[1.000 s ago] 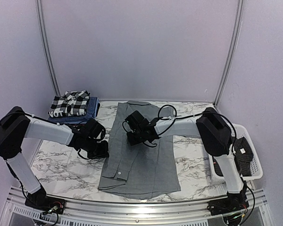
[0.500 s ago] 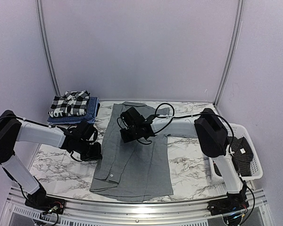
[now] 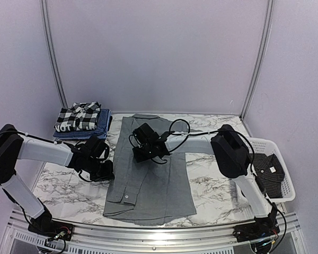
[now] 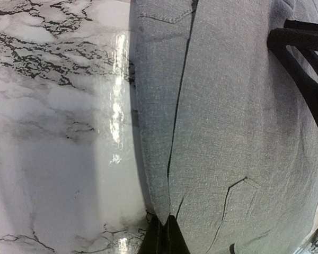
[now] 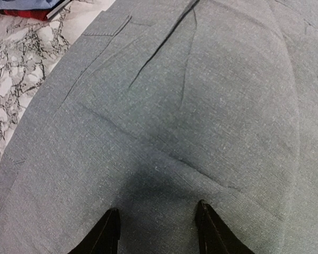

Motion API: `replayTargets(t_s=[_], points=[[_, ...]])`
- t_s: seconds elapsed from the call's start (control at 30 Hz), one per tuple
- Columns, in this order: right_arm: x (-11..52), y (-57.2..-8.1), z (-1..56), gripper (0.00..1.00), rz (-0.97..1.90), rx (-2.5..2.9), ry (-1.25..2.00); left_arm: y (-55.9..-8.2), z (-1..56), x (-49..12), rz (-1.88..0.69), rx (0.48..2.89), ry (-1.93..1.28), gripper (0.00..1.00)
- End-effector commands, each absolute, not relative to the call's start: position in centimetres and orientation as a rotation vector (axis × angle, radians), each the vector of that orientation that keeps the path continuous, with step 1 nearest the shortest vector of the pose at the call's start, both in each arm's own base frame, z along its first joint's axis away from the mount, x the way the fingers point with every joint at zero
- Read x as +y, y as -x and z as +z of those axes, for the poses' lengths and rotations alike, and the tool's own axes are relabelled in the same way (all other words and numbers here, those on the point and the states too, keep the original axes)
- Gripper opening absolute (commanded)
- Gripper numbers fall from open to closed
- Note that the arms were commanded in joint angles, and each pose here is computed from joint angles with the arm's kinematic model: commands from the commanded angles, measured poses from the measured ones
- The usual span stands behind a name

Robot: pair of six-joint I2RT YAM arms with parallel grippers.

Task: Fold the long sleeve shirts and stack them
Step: Move the 1/3-folded shirt to the center of the board.

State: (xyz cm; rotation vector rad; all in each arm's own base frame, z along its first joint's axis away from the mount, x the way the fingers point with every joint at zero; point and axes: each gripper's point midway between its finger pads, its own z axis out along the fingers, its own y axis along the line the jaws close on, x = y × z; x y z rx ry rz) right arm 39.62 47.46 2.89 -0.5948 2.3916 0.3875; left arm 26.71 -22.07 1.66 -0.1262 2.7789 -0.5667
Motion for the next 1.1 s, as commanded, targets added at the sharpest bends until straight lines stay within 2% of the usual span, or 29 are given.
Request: replayTargets(t_s=[0.0, 0.77, 0.83, 1.07], points=[[48.0, -40.4, 1.6, 0.49, 0.405, 2.410, 0.597, -25.5, 0.0, -20.8, -0.484, 2.859, 0.142, 0.00], [50.4, -40.6, 6.6, 0.50, 0.560, 2.358, 0.596, -26.2, 0.9, -17.1, -0.412, 2.842, 0.198, 0.00], [50.2, -40.8, 7.9, 0.53, 0.552, 2.344, 0.595, -26.2, 1.1, -17.2, -0.426, 2.840, 0.192, 0.03], [46.4, -42.1, 15.1, 0.62, 0.549, 2.265, 0.522, -27.4, 3.0, -18.0, -0.461, 2.789, 0.145, 0.20]])
